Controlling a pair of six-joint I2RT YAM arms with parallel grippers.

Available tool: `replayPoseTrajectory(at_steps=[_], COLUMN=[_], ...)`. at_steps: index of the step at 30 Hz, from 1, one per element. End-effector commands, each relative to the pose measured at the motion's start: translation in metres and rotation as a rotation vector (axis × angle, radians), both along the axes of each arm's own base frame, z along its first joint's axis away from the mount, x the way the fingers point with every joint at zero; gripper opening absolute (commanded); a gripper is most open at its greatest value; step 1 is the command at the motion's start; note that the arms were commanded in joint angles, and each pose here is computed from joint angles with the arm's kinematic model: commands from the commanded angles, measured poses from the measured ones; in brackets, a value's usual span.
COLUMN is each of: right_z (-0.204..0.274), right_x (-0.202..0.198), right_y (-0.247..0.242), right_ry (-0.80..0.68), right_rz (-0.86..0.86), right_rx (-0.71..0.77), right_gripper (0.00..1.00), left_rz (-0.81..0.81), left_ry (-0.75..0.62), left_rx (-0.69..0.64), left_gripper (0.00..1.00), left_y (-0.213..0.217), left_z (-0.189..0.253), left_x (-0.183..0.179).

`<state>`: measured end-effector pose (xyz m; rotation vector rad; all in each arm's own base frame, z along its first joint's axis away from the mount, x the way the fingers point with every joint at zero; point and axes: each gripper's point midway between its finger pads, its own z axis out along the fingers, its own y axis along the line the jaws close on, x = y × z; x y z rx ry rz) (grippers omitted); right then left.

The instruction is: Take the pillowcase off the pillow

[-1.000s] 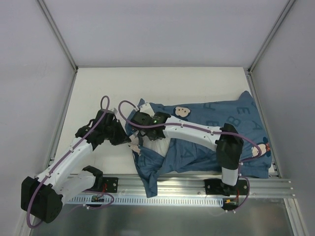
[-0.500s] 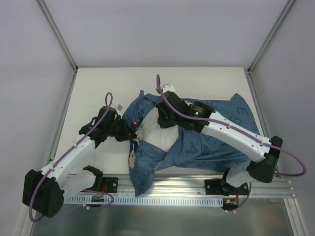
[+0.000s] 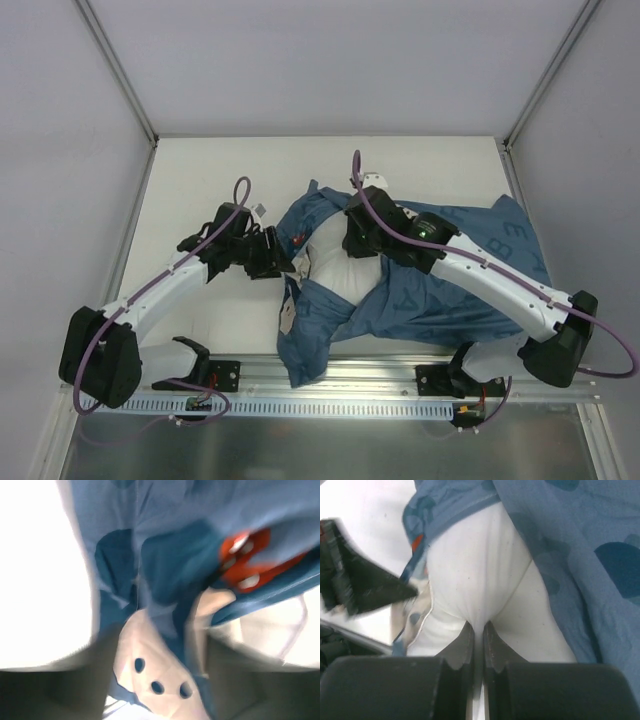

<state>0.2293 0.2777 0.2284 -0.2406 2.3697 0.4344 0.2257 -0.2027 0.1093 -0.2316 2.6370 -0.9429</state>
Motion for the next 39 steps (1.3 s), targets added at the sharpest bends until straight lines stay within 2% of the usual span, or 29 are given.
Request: replayPoseTrajectory(at_steps=[1, 3, 4, 11, 17, 23, 25, 26, 28, 29, 32, 39], right_z=[0.043, 0.036, 0.036, 0.038, 0.036, 0.038, 0.038, 0.039, 0.041, 0.043, 0.051, 0.08], right_x=[0.022, 0.023, 0.023, 0.033, 0.034, 0.036, 0.037, 0.037, 0.038, 0.04, 0.05, 0.072], right_y=[-0.024, -0.025, -0.023, -0.011, -0.001, 0.002, 0.001, 0.001, -0.001, -0.003, -0.015, -0.033], right_ry=[-0.133, -0.123, -0.124, -0.128, -0.112, -0.117, -0.12, -0.121, -0.129, -0.137, -0.148, -0.188], right_rz=[-0.122, -0.13, -0.128, -0.114, -0.094, -0.092, -0.094, -0.094, -0.098, -0.102, -0.139, -0.204], right_rx=[0.088, 0.069, 0.07, 0.059, 0.081, 0.081, 0.076, 0.076, 0.075, 0.072, 0.085, 0.148], right_gripper=[0.01, 0.01, 0.01, 0.01, 0.01, 0.01, 0.01, 0.01, 0.01, 0.01, 0.01, 0.01], left_rz=[-0.064, -0.064, -0.077, -0.084, -0.055, -0.019, -0.005, -0.004, -0.007, -0.006, -0.028, -0.071], left_ry=[-0.128, -0.203, -0.202, -0.142, -0.183, -0.131, -0.103, -0.097, -0.068, -0.062, -0.052, 0.028], left_rx=[-0.05, -0.11, -0.121, -0.16, -0.145, -0.024, 0.027, 0.041, 0.063, 0.058, 0.058, 0.081], left_gripper=[0.75, 0.97, 0.99, 0.99, 0.99, 0.97, 0.82, 0.66, 0.48, 0.35, 0.25, 0.24], left_y=[-0.004, -0.008, -0.011, -0.043, -0.061, -0.073, -0.073, -0.072, -0.069, -0.069, -0.063, -0.043], left_z=[0.048, 0.081, 0.087, 0.1, 0.118, 0.083, 0.062, 0.056, 0.041, 0.039, 0.029, -0.015], left_x=[-0.012, -0.021, -0.03, -0.077, -0.072, -0.058, -0.057, -0.058, -0.064, -0.067, -0.083, -0.127])
